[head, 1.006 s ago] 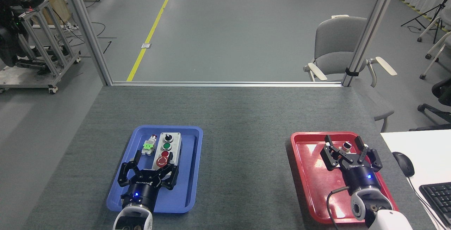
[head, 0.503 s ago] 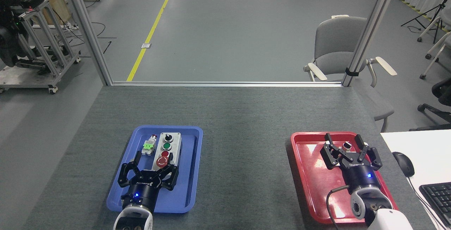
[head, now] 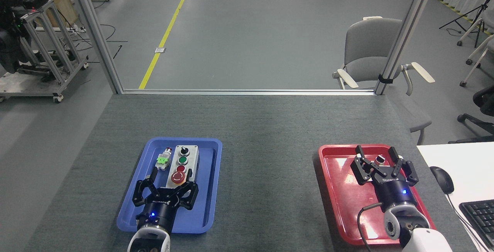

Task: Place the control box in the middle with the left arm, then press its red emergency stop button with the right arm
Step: 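Lower the left gripper and grasp the gray control box's near end, then lift the control box with the left gripper and carry it toward the table middle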

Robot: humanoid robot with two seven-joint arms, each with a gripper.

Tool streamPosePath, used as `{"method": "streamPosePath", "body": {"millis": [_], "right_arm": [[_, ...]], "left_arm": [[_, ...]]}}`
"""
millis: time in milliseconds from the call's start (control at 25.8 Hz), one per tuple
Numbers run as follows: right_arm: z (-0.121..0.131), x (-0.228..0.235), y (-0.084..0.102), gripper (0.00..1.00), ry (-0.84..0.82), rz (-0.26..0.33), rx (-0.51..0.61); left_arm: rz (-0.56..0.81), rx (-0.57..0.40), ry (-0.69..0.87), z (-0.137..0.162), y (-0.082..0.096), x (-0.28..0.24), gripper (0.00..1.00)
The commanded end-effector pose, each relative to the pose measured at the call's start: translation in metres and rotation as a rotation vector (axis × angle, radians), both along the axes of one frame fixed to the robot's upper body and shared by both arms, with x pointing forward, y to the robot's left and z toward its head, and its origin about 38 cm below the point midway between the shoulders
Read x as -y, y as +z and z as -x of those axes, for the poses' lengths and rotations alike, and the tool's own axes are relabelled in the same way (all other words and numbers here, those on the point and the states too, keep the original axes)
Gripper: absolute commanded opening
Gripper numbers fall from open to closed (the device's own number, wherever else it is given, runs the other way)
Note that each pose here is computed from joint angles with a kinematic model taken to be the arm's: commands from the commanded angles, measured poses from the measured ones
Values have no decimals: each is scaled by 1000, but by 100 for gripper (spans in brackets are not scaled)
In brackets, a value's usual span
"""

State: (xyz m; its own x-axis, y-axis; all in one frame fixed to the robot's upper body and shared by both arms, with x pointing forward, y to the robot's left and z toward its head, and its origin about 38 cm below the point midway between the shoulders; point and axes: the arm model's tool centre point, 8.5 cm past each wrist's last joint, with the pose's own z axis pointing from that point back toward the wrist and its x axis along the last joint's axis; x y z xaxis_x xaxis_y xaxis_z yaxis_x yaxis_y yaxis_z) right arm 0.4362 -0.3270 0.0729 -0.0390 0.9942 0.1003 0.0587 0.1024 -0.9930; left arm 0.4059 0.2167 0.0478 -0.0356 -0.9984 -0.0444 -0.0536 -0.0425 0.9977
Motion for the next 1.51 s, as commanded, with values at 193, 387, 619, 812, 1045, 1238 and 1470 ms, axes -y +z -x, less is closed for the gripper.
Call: {"method": "streamPosePath", "body": {"millis": [193,387,619,812,1045,1238,1470], "right_arm": [[0,1,0,99,0,2,0],[0,1,0,99,0,0,0],[0,1,0,99,1,0,0],[0,0,0,99,0,-1,0],[0,1,0,99,0,2,0],[0,0,-1,99,2,0,-2],[0,0,-1,99,2,0,-2]], "left_arm": [[4,-38,6,-2,-19,2,100],[-14,-60,18,-3,-29,6,100],[-21,-83,13,-3,-36,9,100],[-28,-128,21,-4,-50,8,100],[-46,-150,44,-8,-57,11,100],[-50,-160,72,-8,-64,10,100],[-51,-174,98,-14,-68,13,100]]}}
